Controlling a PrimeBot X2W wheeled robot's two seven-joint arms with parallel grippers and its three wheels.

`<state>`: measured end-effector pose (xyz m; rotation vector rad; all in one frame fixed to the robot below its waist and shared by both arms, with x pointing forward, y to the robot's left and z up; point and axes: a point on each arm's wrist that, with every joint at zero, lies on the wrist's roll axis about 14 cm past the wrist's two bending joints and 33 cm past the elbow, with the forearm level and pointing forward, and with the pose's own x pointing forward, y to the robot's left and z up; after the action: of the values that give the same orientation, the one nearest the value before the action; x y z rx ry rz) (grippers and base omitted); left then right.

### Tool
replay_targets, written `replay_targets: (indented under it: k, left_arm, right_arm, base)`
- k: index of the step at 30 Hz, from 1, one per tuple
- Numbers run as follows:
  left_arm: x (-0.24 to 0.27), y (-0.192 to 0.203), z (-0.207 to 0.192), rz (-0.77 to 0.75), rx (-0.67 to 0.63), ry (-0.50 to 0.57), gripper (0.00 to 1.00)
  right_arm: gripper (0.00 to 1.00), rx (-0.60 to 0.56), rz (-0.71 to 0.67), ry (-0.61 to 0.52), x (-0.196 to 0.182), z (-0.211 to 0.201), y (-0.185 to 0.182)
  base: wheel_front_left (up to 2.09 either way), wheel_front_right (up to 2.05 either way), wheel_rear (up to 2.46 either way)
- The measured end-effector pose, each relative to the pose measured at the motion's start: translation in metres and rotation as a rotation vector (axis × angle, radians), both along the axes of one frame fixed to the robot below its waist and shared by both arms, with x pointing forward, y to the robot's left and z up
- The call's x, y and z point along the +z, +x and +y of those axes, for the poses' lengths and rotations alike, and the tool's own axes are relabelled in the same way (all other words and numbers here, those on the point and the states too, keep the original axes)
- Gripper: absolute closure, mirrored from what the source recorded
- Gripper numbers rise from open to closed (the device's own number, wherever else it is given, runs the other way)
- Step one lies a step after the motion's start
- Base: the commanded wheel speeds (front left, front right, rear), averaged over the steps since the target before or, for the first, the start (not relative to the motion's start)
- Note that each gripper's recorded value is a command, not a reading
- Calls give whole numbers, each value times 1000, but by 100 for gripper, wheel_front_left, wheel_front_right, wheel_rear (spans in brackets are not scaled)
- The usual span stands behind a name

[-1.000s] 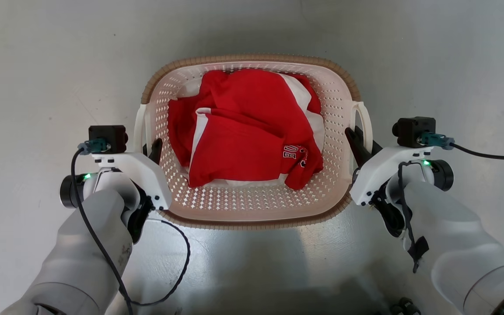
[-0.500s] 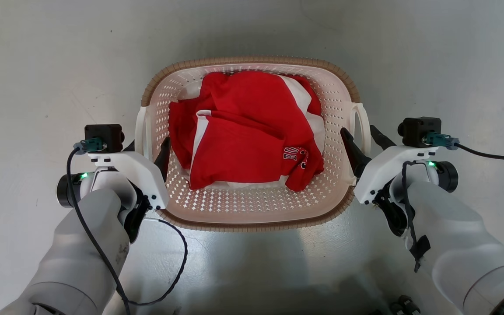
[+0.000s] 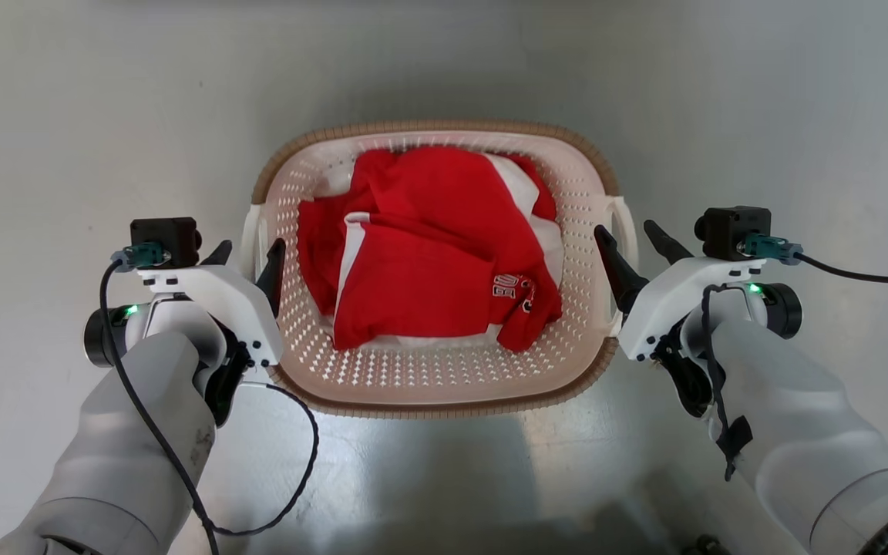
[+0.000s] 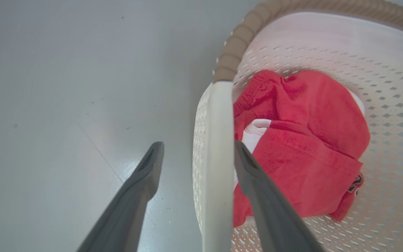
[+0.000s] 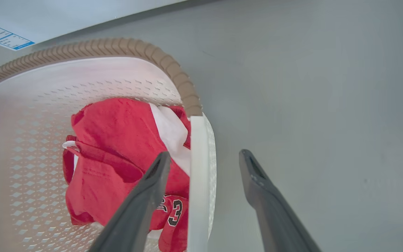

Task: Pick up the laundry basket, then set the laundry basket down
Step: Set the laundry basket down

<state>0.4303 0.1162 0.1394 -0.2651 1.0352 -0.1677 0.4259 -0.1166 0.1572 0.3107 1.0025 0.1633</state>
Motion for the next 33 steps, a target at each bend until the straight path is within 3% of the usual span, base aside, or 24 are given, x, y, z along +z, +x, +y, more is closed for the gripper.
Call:
replay_targets:
  k: [13,33]
  left_arm:
    - [58,25,1,-153,8,-21,0]
    - [200,34,-6,-523,26,-76,0]
  right_arm:
    - [0,-47,-123,1,56,-11,11]
    - [0,-80,-511,-10,194,-33,13]
  base:
    - [0,0,0]
    - [0,0,0]
